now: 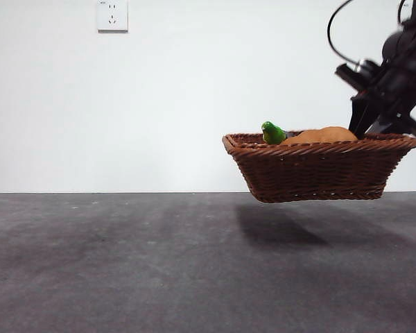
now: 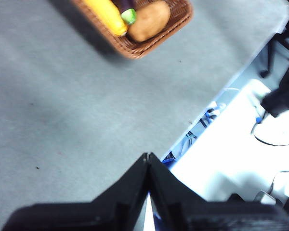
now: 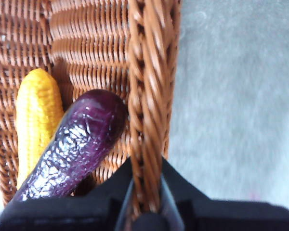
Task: Help me put the vegetables on the table into the basket
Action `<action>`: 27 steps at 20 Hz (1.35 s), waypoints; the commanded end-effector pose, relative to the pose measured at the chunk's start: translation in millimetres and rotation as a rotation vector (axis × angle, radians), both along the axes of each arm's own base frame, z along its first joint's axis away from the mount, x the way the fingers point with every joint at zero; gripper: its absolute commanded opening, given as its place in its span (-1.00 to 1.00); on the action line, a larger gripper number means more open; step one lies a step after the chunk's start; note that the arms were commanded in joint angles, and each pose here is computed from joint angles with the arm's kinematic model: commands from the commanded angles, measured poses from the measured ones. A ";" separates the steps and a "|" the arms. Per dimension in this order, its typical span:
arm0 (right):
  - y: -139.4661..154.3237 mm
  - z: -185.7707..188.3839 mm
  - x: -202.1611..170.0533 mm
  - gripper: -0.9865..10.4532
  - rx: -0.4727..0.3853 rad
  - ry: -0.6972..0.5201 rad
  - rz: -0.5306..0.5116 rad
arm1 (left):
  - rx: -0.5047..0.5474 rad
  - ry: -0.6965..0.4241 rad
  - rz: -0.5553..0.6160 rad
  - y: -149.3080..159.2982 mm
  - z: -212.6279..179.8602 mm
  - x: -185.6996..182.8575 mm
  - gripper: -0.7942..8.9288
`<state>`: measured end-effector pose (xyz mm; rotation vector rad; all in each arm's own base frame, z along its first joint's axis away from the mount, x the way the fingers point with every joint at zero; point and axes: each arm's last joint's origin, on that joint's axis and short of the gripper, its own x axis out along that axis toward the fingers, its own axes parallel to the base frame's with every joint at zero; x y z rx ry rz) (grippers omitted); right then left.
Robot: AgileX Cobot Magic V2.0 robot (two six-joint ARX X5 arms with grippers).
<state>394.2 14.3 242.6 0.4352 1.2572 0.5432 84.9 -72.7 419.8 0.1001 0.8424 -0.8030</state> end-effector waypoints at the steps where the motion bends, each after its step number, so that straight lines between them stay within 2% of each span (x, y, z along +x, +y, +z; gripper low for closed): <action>1: 0.0 -3.9 19.7 -0.85 0.008 -0.006 0.056 | -0.011 -0.023 0.001 5.9 -0.5 -7.9 -0.85; 9: -12.3 -43.3 42.9 -0.85 -0.046 0.079 0.050 | -0.124 -0.133 0.018 37.4 8.6 -49.5 -0.85; 15: -18.5 -64.5 48.0 -0.81 -0.070 0.125 0.029 | -0.132 -0.139 0.021 39.4 8.9 -52.1 -0.85; 16: -18.7 -64.8 48.8 -0.63 -0.073 0.125 0.018 | -0.132 -0.139 0.021 39.4 8.9 -52.1 -0.85; 18: -19.4 -65.1 49.2 0.13 -0.097 0.136 -0.006 | -0.132 -0.139 0.021 39.3 8.8 -52.1 -0.85; 19: -19.7 -65.3 49.3 0.33 -0.108 0.135 -0.008 | -0.132 -0.139 0.021 39.3 8.8 -52.1 -0.85; 21: -21.2 -57.3 47.6 0.34 -0.167 0.121 -0.019 | -0.132 -0.139 0.020 39.3 8.8 -52.1 -0.85; 24: -24.9 -16.5 32.7 0.33 -0.318 0.073 -0.061 | -0.118 -0.156 0.014 39.6 8.8 -51.9 -0.85; 27: -24.5 45.8 -0.7 0.32 -0.354 0.006 -0.098 | -0.052 -0.215 0.055 41.3 8.6 -50.0 -0.85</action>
